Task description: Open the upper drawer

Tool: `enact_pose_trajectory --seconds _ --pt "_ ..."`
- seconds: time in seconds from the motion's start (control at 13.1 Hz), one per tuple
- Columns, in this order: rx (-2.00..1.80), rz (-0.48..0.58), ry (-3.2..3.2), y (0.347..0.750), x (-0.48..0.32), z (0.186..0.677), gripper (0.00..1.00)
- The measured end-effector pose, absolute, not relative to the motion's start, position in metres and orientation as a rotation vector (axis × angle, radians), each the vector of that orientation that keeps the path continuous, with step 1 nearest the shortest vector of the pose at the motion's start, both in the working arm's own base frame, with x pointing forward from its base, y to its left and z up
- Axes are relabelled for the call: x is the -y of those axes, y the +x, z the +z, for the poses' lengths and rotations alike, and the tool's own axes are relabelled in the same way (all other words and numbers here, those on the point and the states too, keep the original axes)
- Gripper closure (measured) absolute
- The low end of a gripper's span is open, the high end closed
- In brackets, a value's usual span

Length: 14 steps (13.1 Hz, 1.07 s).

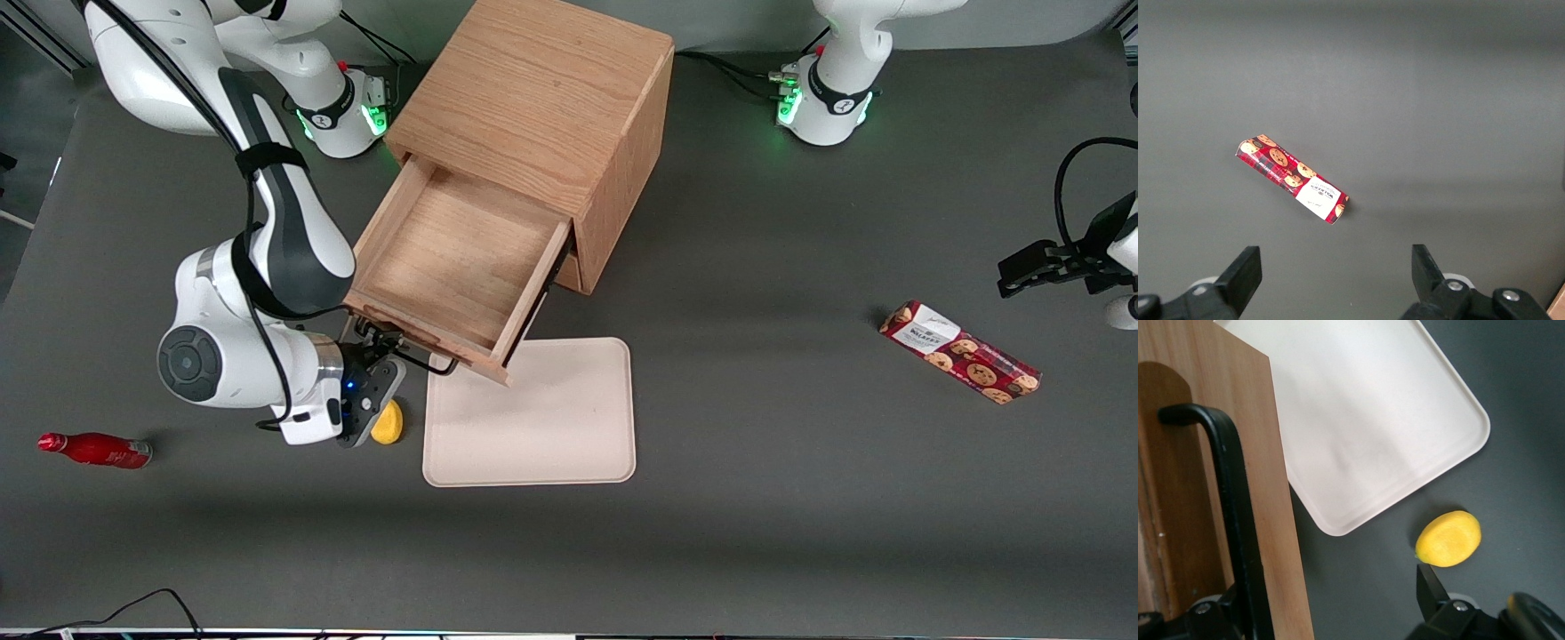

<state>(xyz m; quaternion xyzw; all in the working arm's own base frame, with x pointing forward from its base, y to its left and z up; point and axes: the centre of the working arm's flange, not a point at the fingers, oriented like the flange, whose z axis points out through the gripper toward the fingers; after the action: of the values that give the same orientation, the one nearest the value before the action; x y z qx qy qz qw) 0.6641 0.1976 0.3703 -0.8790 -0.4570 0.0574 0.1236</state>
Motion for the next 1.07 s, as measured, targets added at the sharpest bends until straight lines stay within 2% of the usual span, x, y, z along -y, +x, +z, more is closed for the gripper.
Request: enact_pose_trajectory --seconds 0.61,1.07 --pt "1.377 0.128 -2.543 0.675 -0.194 0.377 0.0" --pt "1.402 0.047 -2.544 0.665 -0.191 0.456 0.0"
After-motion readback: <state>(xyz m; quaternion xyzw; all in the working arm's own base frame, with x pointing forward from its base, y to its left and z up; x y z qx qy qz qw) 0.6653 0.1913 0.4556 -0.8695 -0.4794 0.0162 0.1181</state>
